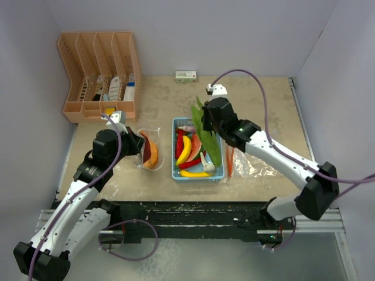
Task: Place the food in the zip-top bag and seal the zipper
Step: Pick up the fake vegetable from the bin, then place the fake vegetable in the zipper food storage bag.
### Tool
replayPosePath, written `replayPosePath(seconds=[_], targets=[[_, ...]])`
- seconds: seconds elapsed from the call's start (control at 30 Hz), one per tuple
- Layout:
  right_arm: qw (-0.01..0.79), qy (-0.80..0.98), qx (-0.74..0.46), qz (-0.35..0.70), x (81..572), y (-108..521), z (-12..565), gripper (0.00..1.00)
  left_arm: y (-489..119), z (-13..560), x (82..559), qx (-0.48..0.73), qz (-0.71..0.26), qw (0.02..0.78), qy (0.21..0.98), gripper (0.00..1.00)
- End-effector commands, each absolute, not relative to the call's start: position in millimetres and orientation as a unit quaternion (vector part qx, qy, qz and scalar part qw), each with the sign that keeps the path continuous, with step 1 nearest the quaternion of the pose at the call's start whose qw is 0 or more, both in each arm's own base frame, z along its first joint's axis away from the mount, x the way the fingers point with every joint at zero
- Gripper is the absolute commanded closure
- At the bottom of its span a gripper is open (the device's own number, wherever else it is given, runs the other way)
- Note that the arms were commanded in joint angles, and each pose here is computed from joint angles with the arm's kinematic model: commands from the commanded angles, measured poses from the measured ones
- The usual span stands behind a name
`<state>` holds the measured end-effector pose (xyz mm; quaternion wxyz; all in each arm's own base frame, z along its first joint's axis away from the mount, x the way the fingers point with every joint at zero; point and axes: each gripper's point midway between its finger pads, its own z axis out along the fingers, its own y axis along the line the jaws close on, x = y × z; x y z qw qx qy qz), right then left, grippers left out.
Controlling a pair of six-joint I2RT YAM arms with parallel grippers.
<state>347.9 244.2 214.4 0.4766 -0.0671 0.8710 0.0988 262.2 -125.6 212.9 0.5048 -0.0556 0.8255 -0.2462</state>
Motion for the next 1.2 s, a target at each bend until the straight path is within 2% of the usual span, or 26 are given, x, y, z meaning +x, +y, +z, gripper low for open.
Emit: replayPosePath(seconds=[0.0,0.17,0.3,0.5,0.67,0.93,1.17], targets=[[0.556,0.799,-0.063,0.221,344,267,283,1.0,-130,231,267,-0.057,-0.265,0.527,0.805,1.0],[0.635,0.666,-0.055,0.387,327,293,358,1.0,-134,233,270,-0.071,-0.278,0.523,0.802,1.0],[0.653,0.599,-0.042,0.461,312,300,373,1.0,-141,241,274,-0.09,-0.305,0.52,0.793,1.0],[0.684,0.536,-0.023,0.495,301,299,404,1.0,-149,260,284,-0.118,-0.335,0.516,0.779,1.0],[0.703,0.486,0.014,0.519,291,295,422,1.0,-154,252,290,-0.148,-0.35,0.497,0.78,1.0],[0.728,0.427,0.029,0.535,275,323,424,1.0,-160,271,294,-0.176,-0.391,0.486,0.761,1.0],[0.738,0.419,0.035,0.528,286,342,407,1.0,-158,281,282,-0.2,-0.422,0.477,0.745,1.0]])
